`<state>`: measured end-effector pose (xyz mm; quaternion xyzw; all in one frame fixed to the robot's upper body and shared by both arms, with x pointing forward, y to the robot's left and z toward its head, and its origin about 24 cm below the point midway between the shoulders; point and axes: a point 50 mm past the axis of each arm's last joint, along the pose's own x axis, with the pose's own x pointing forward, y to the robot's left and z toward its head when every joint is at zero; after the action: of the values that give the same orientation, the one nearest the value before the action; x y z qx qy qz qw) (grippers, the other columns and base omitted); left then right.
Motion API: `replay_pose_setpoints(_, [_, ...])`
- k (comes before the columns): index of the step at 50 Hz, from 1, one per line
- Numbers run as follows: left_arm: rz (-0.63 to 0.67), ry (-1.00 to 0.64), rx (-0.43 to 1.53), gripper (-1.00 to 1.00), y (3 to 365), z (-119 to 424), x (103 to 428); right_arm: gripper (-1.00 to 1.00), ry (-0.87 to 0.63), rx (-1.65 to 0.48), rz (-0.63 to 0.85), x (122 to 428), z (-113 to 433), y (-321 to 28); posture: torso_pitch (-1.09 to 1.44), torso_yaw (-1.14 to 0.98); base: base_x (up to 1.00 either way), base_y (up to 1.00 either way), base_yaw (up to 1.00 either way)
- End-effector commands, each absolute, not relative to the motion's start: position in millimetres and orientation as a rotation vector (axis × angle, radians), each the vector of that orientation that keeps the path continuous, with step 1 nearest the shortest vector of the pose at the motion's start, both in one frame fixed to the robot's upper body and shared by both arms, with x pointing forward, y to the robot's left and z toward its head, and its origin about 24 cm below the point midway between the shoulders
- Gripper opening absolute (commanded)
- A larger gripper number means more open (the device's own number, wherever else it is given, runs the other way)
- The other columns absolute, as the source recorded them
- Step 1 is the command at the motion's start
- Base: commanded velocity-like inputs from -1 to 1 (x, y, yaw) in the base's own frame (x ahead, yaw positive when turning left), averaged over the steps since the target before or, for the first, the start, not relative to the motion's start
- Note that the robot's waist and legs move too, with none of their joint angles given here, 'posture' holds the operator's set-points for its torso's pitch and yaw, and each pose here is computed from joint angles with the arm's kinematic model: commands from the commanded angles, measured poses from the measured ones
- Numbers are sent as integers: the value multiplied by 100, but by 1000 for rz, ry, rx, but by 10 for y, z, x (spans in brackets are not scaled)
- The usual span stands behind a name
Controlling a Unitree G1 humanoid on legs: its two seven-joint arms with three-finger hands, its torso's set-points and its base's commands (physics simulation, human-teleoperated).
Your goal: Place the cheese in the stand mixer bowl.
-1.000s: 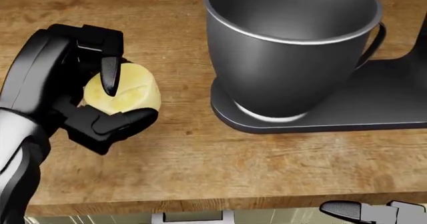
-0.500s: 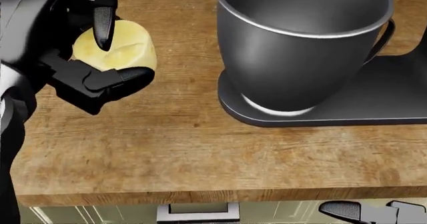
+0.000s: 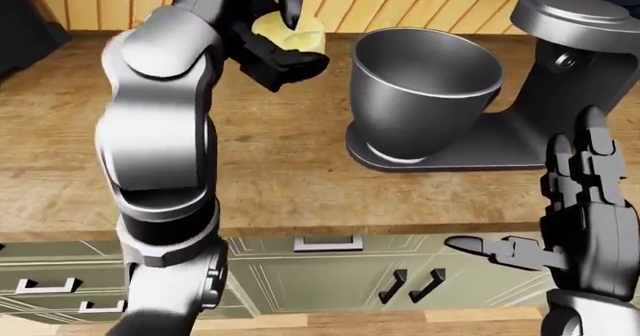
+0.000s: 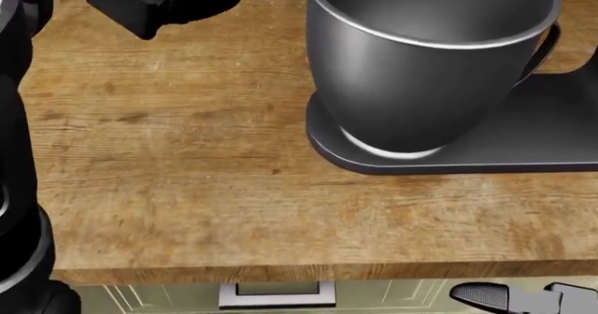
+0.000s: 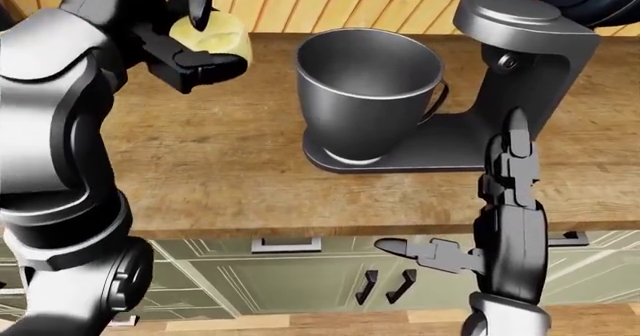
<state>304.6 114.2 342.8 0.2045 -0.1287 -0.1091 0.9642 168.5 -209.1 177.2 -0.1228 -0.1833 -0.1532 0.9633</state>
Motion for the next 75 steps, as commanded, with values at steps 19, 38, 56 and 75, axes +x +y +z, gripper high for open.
replay_pose_setpoints(19, [-251, -396, 546, -100, 829, 3947, 3186, 100, -460, -262, -325, 1534, 1943, -2124, 0, 0, 0, 0, 0])
replay_pose_setpoints(38, [-260, -484, 545, -100, 379, 4110, 3589, 100, -467, -264, -322, 1527, 1972, -2107, 0, 0, 0, 0, 0])
replay_pose_setpoints(56, [-336, -481, 532, -100, 28, 3881, 3549, 100, -471, -264, -325, 1506, 1975, -2114, 0, 0, 0, 0, 0])
replay_pose_setpoints(75, [-367, -495, 538, -100, -211, 3745, 3554, 100, -475, -262, -321, 1499, 1978, -2124, 0, 0, 0, 0, 0])
